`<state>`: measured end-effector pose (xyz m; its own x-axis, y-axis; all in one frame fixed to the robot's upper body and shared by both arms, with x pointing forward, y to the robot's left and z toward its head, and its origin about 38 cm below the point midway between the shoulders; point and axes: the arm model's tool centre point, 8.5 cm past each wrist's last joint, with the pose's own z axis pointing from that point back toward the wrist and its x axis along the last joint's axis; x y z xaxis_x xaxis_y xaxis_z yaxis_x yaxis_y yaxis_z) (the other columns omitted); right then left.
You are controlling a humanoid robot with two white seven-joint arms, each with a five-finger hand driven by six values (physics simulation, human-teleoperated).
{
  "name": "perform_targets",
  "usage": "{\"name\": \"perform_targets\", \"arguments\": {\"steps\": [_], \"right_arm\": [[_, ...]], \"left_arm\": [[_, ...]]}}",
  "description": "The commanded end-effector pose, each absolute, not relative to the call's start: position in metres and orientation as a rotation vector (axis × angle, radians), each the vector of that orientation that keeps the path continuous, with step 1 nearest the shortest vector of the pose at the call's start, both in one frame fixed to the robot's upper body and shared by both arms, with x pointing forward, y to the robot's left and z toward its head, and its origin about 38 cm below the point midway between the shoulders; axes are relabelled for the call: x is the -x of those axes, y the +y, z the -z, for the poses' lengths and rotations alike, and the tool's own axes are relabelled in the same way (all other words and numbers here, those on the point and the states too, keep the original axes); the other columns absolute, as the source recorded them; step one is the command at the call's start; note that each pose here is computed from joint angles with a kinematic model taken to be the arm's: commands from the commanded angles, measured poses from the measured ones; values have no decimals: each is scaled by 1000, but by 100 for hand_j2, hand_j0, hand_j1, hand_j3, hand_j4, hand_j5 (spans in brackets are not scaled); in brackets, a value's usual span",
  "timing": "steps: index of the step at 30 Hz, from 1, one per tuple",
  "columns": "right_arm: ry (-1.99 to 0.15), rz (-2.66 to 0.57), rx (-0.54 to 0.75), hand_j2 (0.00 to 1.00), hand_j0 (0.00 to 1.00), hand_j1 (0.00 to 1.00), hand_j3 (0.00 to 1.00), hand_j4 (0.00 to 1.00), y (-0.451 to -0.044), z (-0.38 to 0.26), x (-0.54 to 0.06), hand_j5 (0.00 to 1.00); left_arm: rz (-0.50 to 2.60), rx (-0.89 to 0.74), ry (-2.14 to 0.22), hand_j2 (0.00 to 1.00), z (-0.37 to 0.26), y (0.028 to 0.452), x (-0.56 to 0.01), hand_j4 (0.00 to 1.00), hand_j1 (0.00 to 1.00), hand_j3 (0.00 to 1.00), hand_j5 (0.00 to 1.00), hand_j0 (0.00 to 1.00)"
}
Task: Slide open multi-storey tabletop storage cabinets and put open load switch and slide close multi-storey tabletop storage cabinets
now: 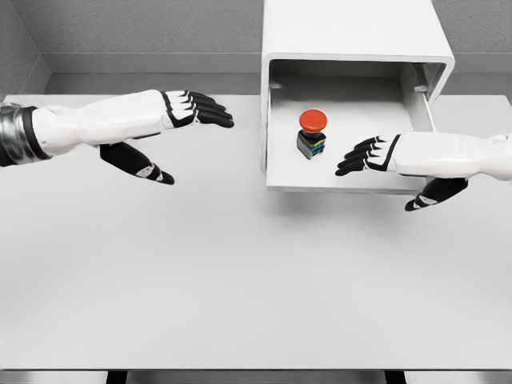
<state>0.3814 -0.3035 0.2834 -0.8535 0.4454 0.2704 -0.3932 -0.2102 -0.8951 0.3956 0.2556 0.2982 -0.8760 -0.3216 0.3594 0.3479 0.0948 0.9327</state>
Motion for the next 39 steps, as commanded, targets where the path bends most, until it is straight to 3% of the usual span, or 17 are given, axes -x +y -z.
{"name": "perform_targets", "arguments": {"steps": [1,10,16,39], "right_arm": [[-1530,-2086,67,100,100,100,100,100,-306,-285,-382,100],[-1563,-2046,37,100,100,100,100,100,-306,-291,-381,100],[-1580,-2026,31,100,100,100,100,100,-305,-288,-382,100],[-1569,-1977,33,100,100,100,100,100,-308,-275,-401,100]], "left_arm": [[1785,-169,-1941,100,-346,299,-394,100,100,100,100,100],[1716,-36,-1676,100,-249,335,-379,100,100,100,100,100],[1688,27,-1617,100,-214,334,-374,100,100,100,100,100],[1723,52,-1569,100,-208,335,-372,100,100,100,100,100]]}}
